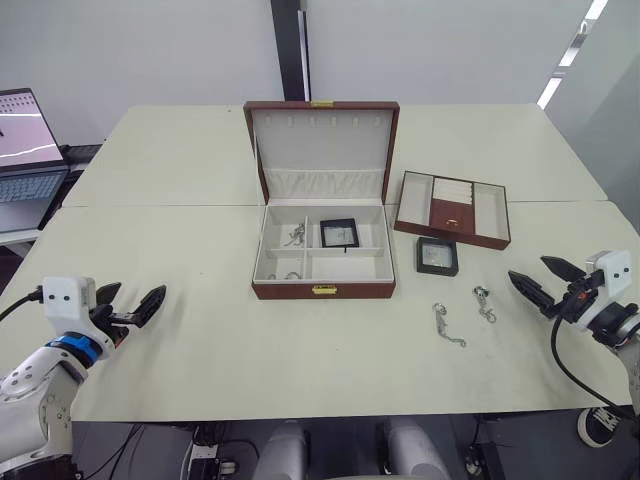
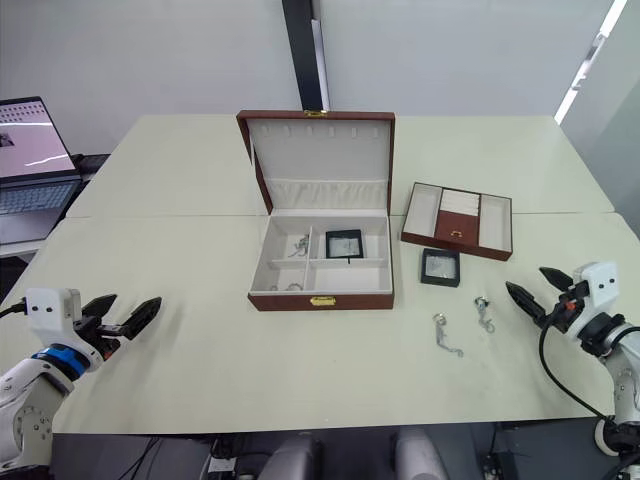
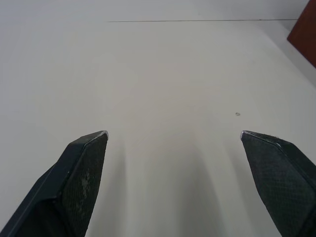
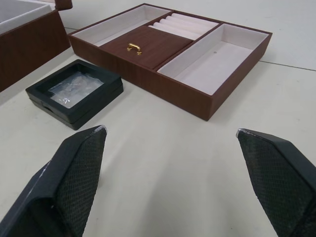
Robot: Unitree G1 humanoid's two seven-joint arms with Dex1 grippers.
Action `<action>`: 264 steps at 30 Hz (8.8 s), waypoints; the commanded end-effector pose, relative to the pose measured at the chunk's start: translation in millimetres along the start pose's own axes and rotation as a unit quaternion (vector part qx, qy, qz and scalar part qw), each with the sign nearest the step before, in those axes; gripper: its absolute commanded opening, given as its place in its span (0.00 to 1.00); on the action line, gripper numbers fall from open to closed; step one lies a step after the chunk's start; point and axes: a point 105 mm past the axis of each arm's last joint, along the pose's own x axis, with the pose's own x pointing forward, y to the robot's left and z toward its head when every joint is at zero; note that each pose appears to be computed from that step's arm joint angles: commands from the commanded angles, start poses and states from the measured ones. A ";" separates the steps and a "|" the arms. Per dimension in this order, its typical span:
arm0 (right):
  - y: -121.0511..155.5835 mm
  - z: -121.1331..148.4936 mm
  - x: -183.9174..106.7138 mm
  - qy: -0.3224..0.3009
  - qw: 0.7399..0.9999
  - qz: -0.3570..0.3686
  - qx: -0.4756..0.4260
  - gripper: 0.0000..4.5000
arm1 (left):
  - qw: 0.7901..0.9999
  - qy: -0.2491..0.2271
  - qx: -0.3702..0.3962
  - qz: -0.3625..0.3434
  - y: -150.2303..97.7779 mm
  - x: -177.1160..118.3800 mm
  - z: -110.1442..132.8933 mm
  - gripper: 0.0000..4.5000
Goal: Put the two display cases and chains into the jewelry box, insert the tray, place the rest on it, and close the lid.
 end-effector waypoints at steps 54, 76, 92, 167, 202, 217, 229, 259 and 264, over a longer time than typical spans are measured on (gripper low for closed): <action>82.5 63.3 52.4 0.136 0.912 0.347 -0.170 1.00 | 0.832 -0.124 0.135 -0.524 -238.6 -16.5 65.8 0.99; 94.0 32.7 95.5 0.165 0.899 0.342 -0.218 0.87 | 0.832 -0.157 0.134 -0.515 -238.7 -36.1 53.2 1.00; 89.1 35.9 100.5 0.151 0.904 0.324 -0.235 0.00 | 0.843 -0.169 0.127 -0.494 -239.7 -28.1 60.3 1.00; 233.3 100.4 139.8 0.174 0.829 0.505 -0.168 0.55 | 0.954 -0.143 0.055 -0.257 -194.6 -47.2 47.5 1.00; 4.5 27.2 23.4 -0.003 0.999 0.052 -0.010 0.99 | 0.990 -0.051 0.079 -0.101 -16.5 -11.7 35.1 1.00; -1.6 3.7 17.8 -0.002 1.000 0.001 -0.009 0.99 | 0.993 -0.051 0.071 -0.074 -5.0 -3.6 29.7 1.00; 7.4 28.6 25.1 -0.019 0.999 0.042 -0.026 0.99 | 0.982 -0.082 0.095 -0.143 -41.5 3.6 55.2 1.00; 8.3 43.0 93.9 0.186 0.937 0.228 -0.190 0.99 | 0.831 -0.155 0.140 -0.516 -243.4 6.7 83.0 1.00; 6.3 36.8 102.0 0.192 0.938 0.203 -0.206 0.99 | 0.830 -0.177 0.135 -0.511 -249.1 6.5 85.2 1.00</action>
